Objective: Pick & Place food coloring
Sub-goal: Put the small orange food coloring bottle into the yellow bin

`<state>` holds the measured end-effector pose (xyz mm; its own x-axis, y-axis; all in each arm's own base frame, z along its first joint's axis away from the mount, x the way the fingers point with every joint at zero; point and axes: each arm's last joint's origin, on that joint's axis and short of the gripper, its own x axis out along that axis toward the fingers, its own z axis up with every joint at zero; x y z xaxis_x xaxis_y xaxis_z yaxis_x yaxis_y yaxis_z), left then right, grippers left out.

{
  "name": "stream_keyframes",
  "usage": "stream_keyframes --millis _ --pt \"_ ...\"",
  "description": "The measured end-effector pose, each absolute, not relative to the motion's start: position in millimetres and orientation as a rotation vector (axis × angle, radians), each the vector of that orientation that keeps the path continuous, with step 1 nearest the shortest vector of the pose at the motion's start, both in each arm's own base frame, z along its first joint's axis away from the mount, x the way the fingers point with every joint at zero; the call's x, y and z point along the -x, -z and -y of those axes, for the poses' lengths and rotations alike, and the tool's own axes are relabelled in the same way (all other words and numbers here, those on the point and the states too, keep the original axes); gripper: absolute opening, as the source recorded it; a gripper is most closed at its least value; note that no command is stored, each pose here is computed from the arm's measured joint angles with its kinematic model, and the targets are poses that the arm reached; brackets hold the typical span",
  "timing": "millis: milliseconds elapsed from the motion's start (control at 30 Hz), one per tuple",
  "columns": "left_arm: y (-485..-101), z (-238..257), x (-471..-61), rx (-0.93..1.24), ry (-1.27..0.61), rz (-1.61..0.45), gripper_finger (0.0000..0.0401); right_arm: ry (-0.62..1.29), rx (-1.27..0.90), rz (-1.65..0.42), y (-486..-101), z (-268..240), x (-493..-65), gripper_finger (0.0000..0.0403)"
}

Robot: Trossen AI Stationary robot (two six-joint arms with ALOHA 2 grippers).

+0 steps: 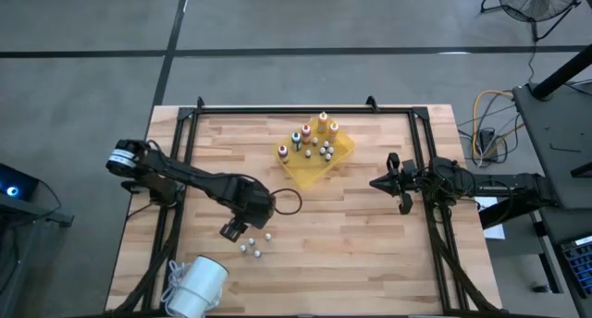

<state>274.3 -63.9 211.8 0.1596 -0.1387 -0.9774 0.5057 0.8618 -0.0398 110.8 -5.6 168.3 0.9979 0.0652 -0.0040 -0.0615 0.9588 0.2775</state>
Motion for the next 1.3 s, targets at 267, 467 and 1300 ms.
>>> stream_keyframes --millis 267,467,1300 --pt "-198 63 -271 -0.296 0.444 -1.334 0.0197 -0.064 -0.281 -0.013 -168 6 -111 0.0009" --pt "-193 63 -271 -0.3 0.428 -1.32 0.0196 -0.064 -0.281 -0.013 -168 6 -111 0.0009" --pt "-179 62 -272 -0.287 0.404 -1.275 0.0181 -0.064 -0.281 -0.017 -168 6 -111 0.0009"
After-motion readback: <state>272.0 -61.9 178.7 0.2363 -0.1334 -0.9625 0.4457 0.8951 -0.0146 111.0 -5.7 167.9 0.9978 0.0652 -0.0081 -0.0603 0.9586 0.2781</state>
